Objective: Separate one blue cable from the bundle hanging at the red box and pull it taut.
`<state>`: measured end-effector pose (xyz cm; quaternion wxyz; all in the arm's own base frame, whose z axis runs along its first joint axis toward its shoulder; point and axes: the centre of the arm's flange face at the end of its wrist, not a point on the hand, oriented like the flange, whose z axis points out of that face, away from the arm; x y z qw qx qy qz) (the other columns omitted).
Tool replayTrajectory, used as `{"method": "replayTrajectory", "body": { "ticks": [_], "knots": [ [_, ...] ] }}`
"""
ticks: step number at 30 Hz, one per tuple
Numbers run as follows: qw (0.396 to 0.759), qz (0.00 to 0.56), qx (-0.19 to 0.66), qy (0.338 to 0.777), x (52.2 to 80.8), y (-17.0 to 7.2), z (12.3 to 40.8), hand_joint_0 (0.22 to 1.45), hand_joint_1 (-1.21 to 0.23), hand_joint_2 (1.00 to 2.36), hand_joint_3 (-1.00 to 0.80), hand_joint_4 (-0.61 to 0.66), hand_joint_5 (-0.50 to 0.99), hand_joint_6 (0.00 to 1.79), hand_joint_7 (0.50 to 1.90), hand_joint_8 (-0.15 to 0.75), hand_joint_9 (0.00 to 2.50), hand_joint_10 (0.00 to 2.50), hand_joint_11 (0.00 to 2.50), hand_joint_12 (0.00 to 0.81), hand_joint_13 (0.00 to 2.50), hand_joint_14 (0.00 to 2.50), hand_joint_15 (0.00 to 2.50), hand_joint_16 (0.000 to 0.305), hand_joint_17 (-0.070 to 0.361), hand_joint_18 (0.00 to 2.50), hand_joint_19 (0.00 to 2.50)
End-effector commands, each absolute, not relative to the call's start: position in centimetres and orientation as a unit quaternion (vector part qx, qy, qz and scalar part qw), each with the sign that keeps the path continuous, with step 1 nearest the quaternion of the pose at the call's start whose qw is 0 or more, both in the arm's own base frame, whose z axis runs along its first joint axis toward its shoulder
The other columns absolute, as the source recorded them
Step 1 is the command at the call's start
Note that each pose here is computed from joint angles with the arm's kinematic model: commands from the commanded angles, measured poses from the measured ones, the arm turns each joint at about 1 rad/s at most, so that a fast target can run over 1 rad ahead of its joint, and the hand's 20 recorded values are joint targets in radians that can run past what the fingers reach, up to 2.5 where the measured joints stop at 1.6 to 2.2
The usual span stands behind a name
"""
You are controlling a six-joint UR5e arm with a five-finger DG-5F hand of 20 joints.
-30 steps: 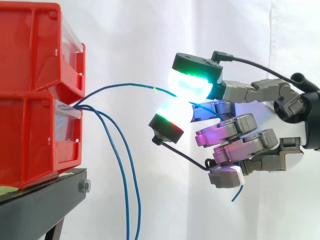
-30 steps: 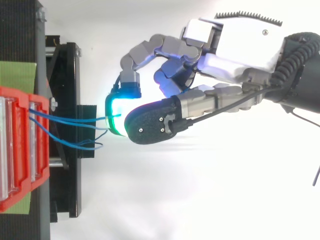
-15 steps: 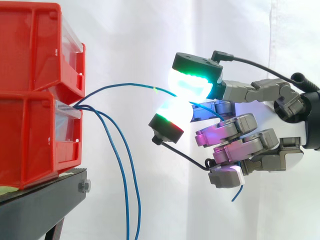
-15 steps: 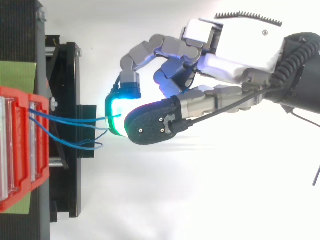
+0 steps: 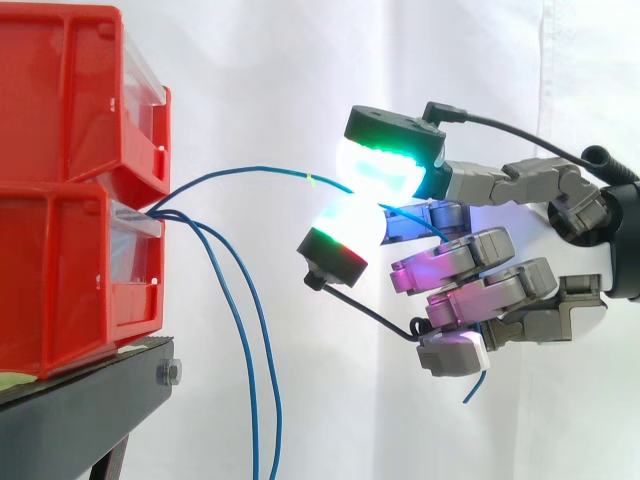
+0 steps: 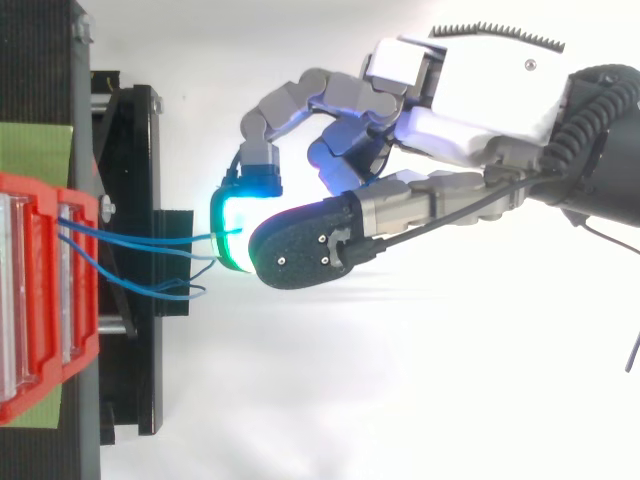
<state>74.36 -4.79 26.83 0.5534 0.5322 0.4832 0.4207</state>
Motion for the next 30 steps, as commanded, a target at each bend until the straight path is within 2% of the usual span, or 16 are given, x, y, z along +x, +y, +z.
{"method": "replayTrajectory", "body": {
  "ticks": [1, 30],
  "knots": [
    [0.553, 0.421, 0.532, 0.483, 74.36, -4.82, 26.84, 0.7, -0.68, 1.02, -0.2, -0.17, -0.21, 0.95, 1.1, 0.253, 0.93, 2.28, 1.38, 0.291, 1.31, 1.46, 1.23, 0.045, 0.102, 0.96, 1.09],
    [0.553, 0.421, 0.532, 0.483, 74.37, -4.72, 26.84, 0.7, -0.69, 1.02, -0.21, -0.17, -0.22, 0.95, 1.09, 0.253, 0.93, 2.26, 1.4, 0.294, 1.31, 1.45, 1.24, 0.045, 0.1, 0.96, 1.1]
  ]
}}
